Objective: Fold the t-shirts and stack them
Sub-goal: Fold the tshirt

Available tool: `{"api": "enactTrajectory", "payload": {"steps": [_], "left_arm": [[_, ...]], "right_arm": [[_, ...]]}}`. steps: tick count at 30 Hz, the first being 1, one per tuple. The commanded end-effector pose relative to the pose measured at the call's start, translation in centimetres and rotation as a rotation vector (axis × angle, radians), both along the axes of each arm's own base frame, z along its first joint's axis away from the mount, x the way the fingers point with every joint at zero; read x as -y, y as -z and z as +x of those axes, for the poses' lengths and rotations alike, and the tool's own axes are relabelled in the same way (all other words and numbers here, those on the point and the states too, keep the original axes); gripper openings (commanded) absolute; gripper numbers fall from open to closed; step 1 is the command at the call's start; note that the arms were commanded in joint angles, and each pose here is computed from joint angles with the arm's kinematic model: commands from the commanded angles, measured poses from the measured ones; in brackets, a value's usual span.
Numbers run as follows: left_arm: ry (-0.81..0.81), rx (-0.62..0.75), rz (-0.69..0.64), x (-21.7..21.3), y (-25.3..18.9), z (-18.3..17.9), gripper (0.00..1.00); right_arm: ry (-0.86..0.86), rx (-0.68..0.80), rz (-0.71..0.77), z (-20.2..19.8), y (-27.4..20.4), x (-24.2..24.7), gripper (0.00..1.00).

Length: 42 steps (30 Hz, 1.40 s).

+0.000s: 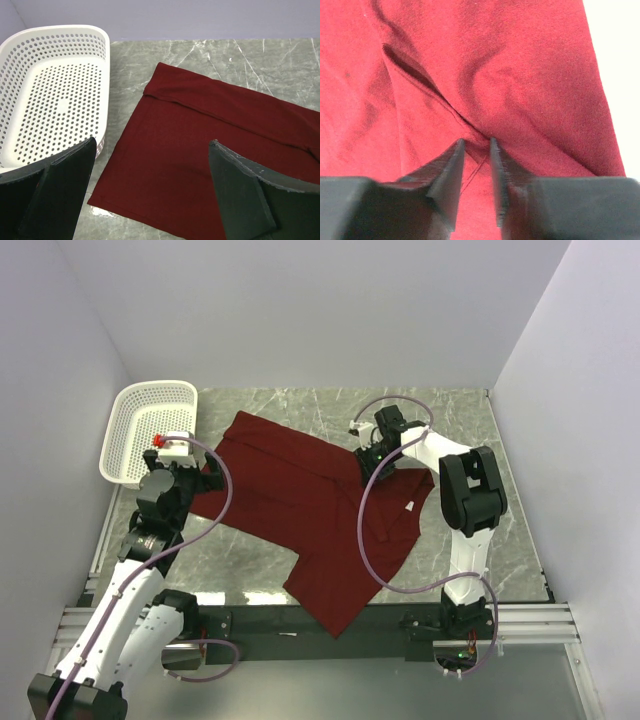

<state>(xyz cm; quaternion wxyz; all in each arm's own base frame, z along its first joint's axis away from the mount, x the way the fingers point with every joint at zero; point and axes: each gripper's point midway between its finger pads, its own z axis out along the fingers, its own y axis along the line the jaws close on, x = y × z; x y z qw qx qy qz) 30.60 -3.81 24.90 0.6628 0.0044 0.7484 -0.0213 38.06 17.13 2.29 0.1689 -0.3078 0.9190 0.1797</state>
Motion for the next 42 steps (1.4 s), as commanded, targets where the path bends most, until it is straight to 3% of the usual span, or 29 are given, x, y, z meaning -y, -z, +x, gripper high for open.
{"api": "enactTrajectory", "payload": {"steps": [1,6,9,18,26,29,33,34,36,39,42], "left_arm": [[0.012,0.029,-0.019,0.2,-0.8,0.1,0.99],[0.018,0.024,-0.02,0.4,-0.8,0.2,0.99],[0.018,0.026,-0.02,0.4,-0.8,0.1,0.99],[0.013,0.026,-0.02,0.3,-0.7,0.0,0.99],[0.01,0.033,-0.021,0.2,-0.9,-0.1,0.99],[0.013,0.035,-0.022,0.3,-0.9,0.0,0.99],[0.008,0.028,-0.02,0.2,-0.8,0.0,1.0],[0.007,0.026,-0.021,0.2,-0.7,0.0,0.99],[0.001,0.028,-0.017,0.0,-0.7,-0.1,0.99],[-0.004,0.028,-0.017,-0.1,-0.6,-0.2,1.0],[-0.002,0.034,-0.017,-0.1,-0.8,-0.3,0.99]], "right_arm": [[-0.044,0.0,0.034,-0.7,-1.1,-1.0,0.3],[-0.102,0.039,0.073,-2.0,-3.5,-1.9,0.09],[-0.142,0.025,0.11,-3.4,-4.6,-2.8,0.01],[-0.257,-0.008,0.139,-6.9,-6.2,-6.0,0.0],[-0.313,-0.031,0.14,-7.5,-6.4,-8.6,0.01],[-0.336,-0.061,0.164,-7.8,-6.6,-10.2,0.1],[-0.395,-0.171,0.295,-8.2,-7.9,-13.8,0.45],[-0.416,-0.191,0.3,-8.7,-7.9,-14.4,0.49],[-0.443,-0.218,0.294,-9.2,-7.7,-14.8,0.52],[-0.441,-0.14,0.259,-8.4,-8.4,-14.1,0.52],[-0.418,-0.048,0.158,-8.5,-7.8,-10.4,0.51]]}}
